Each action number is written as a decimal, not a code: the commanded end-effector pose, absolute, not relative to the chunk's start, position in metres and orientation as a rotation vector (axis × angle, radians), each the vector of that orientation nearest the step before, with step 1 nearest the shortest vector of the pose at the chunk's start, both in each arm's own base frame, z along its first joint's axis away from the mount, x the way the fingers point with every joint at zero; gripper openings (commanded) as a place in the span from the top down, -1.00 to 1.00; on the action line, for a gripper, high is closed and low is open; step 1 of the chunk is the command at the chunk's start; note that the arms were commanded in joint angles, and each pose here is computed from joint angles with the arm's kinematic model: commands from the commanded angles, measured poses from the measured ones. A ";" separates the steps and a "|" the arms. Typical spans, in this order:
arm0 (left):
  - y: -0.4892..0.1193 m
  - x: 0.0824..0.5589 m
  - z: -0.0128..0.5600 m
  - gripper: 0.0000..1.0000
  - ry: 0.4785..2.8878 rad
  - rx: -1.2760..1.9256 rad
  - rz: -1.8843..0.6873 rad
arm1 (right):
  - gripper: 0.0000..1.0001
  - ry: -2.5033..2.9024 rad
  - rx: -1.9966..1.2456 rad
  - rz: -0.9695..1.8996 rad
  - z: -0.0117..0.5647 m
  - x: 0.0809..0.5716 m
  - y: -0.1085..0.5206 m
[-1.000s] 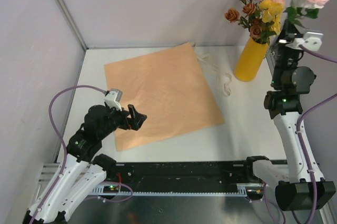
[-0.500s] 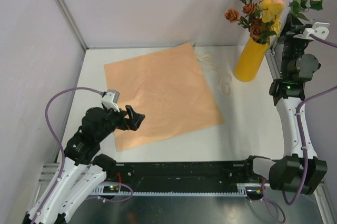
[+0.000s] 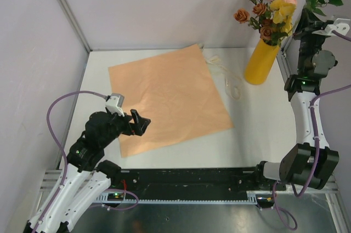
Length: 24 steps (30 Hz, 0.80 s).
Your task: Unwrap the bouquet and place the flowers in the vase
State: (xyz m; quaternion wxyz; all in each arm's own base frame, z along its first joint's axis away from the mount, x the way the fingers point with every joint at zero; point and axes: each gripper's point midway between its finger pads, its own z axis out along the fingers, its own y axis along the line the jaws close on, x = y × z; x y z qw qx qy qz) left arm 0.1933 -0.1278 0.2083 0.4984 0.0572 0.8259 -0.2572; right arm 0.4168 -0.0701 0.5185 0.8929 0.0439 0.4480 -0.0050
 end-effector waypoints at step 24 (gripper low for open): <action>-0.129 0.195 0.218 -0.99 1.969 0.151 -0.622 | 1.00 0.957 0.010 -0.029 0.504 0.444 -0.064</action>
